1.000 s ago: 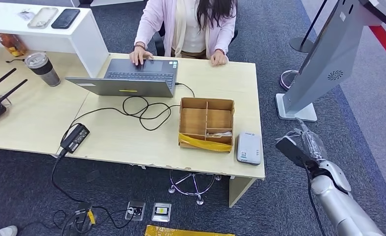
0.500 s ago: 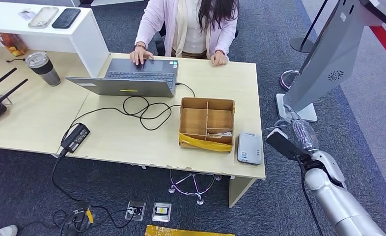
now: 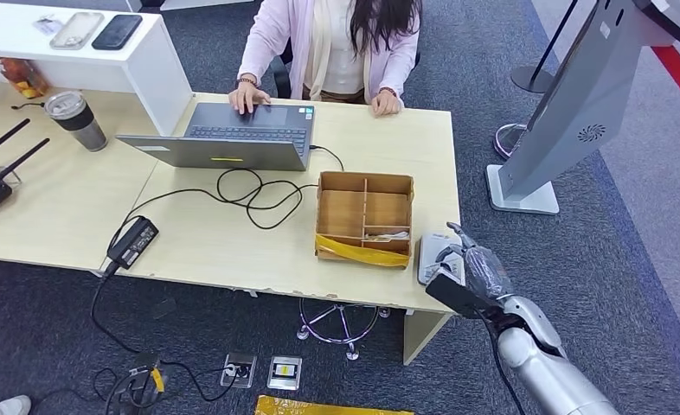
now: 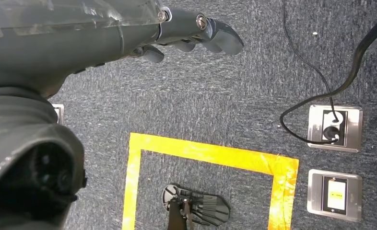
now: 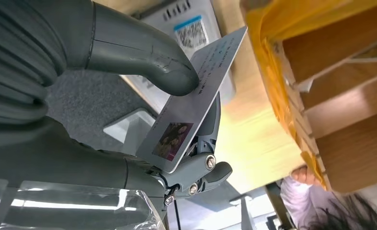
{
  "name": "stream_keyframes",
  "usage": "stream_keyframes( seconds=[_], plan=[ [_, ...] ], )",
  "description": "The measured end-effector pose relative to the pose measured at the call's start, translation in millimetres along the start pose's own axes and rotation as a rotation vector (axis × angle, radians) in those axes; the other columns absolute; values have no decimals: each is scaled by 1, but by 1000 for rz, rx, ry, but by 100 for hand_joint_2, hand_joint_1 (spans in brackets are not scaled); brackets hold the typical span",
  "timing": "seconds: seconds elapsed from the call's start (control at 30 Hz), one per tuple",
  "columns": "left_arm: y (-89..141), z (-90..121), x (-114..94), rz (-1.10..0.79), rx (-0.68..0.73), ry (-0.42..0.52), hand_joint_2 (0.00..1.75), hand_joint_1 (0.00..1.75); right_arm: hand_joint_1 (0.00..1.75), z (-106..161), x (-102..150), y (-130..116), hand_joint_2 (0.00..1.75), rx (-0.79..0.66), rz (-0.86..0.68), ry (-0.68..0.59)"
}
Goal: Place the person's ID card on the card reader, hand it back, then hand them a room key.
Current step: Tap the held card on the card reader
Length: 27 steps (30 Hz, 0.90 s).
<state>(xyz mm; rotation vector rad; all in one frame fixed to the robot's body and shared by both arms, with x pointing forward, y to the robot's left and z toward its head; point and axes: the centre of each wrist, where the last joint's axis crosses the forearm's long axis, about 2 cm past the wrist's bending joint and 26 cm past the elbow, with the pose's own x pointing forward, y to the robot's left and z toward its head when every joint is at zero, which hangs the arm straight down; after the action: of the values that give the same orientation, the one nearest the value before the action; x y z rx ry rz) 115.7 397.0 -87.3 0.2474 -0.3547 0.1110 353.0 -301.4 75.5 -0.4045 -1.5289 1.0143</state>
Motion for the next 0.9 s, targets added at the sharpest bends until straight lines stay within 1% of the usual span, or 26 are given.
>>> stream_keyframes(
  seconds=[0.23, 0.53, 0.73, 0.9],
  plan=[
    [1, 0, 0, -2, -7, 0, 0, 0, 175, 4, 5, 21, 175, 48, -24, -3],
    [1, 0, 0, 6, 7, 21, 0, 0, 175, 5, 7, 31, 175, 72, -55, 7],
    [-1, 0, 1, 1, 0, 27, 0, 0, 175, 4, 5, 28, 175, 68, -73, 22],
    [0, 0, 1, -8, -3, 27, 0, 0, 175, 0, 1, 14, 175, 44, -51, 30]
  ],
)
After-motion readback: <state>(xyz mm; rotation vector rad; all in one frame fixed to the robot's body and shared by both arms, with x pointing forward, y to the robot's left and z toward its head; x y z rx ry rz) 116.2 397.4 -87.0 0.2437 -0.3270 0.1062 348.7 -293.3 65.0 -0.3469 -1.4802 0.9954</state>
